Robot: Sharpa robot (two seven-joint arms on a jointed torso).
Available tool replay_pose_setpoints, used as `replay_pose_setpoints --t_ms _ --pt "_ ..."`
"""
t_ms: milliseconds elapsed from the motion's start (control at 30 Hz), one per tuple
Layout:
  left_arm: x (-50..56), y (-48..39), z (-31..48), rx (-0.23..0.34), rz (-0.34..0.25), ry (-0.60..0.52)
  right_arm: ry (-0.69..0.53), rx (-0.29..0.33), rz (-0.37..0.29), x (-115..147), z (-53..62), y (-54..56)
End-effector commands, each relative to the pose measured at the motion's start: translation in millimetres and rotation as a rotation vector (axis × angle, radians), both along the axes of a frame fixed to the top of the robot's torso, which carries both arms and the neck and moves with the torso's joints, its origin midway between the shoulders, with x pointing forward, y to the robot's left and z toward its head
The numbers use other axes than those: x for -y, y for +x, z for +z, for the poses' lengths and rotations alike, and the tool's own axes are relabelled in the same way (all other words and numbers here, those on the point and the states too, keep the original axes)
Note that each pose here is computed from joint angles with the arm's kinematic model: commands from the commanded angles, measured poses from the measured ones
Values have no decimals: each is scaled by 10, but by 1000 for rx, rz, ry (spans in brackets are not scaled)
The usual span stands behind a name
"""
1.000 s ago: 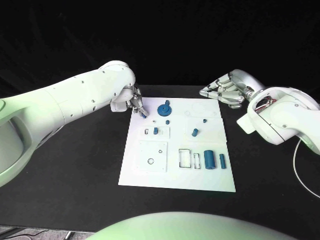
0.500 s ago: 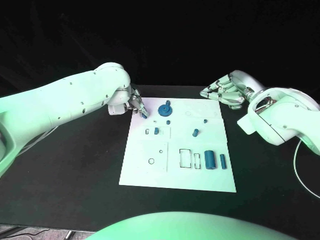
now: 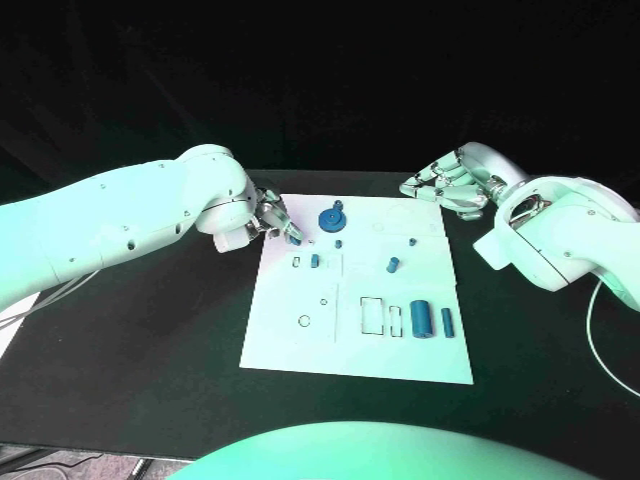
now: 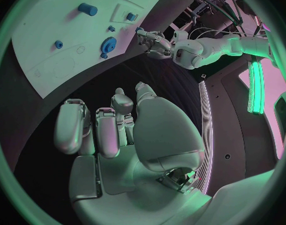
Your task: Assemble the parts on the task board
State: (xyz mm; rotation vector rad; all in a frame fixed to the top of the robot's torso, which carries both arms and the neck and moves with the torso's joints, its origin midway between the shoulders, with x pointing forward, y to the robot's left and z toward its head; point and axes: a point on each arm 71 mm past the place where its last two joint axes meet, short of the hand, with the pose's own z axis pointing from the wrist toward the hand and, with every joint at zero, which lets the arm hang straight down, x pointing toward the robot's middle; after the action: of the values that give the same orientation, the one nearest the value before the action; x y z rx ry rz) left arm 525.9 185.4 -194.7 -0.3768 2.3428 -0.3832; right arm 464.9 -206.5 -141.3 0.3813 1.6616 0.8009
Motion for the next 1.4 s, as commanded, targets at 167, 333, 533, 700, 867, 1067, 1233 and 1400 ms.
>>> replay_pose_setpoints --t_ms 167,333,533,700,867,1067,1233,1400 --pt "3 -91 -76 49 -28 26 -10 -8 14 -14 -25 -6" --pt "1 -131 -142 47 -47 50 -10 -10 15 -18 -32 -7" --pt "11 -147 -213 35 -54 73 -8 -9 17 -24 -36 -9" --pt "19 -164 -259 11 -66 90 -7 -9 18 -26 -39 -10" --pt "18 -175 -283 -5 -76 107 -6 -9 19 -28 -40 -11" --pt "18 -181 -296 -17 -85 117 -6 -10 20 -30 -41 -12" --pt "18 -192 -306 -33 -97 128 -6 -10 20 -30 -42 -13" --pt "21 -204 -314 -48 -111 137 -6 -11 21 -29 -42 -13"
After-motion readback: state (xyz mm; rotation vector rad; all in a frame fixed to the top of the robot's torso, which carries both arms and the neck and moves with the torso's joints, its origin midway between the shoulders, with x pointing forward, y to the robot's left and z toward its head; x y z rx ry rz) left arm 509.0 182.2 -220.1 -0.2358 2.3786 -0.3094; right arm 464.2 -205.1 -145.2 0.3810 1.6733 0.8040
